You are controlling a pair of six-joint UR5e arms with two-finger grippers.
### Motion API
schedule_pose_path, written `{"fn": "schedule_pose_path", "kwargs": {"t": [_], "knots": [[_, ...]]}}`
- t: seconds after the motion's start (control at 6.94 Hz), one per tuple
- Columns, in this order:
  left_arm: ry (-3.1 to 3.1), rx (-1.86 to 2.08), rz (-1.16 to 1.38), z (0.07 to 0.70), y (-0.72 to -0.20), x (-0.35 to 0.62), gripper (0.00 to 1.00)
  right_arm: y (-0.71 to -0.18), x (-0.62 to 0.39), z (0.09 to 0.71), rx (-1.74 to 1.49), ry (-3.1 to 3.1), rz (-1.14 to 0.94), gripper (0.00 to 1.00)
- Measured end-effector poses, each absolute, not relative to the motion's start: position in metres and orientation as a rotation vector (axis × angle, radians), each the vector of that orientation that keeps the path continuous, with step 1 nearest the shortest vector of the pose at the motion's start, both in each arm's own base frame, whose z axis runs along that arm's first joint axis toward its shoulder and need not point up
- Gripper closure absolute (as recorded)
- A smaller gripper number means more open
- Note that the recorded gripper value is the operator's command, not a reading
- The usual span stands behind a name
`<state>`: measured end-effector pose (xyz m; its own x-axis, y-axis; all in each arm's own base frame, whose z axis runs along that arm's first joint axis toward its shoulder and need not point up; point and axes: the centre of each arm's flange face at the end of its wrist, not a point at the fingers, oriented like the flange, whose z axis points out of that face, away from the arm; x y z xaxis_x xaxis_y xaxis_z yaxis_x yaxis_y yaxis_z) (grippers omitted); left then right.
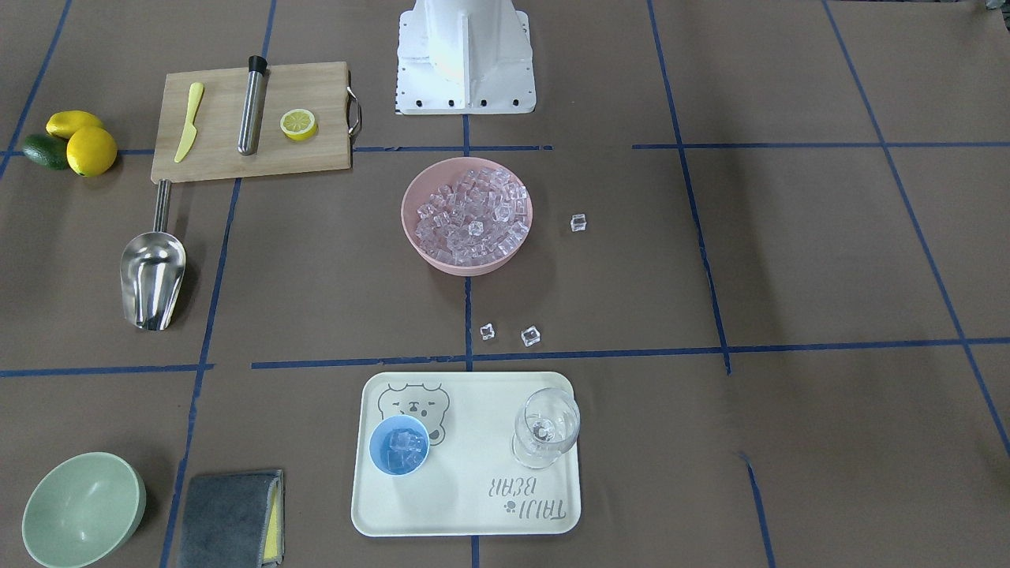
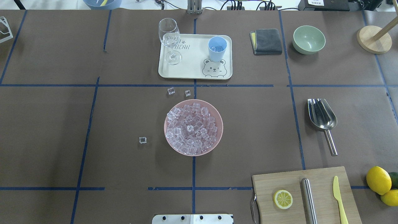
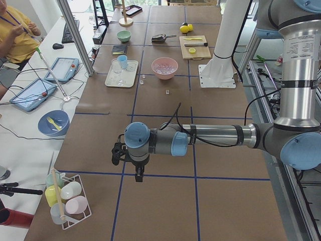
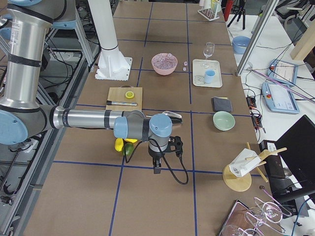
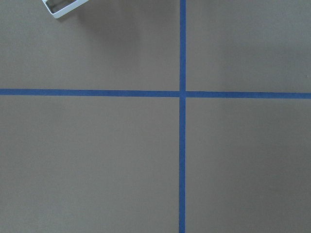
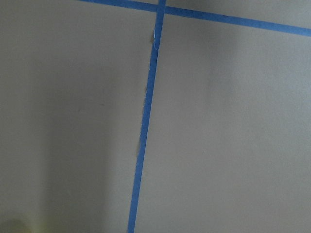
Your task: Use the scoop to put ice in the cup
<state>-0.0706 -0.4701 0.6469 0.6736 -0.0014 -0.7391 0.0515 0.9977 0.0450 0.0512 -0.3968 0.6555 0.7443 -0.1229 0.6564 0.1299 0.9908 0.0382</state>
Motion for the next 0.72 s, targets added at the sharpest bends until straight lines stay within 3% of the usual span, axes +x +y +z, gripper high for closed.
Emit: {"fn": "schedule_pose_path", "kwargs": {"t": [0.72], "knots": [[0.832,0.062,-0.021,0.6468,-0.4707,-0.0667,0.0,-0.3968,0.051,0.6555,-0.01,-0.721,-0.138,0.0]]}}
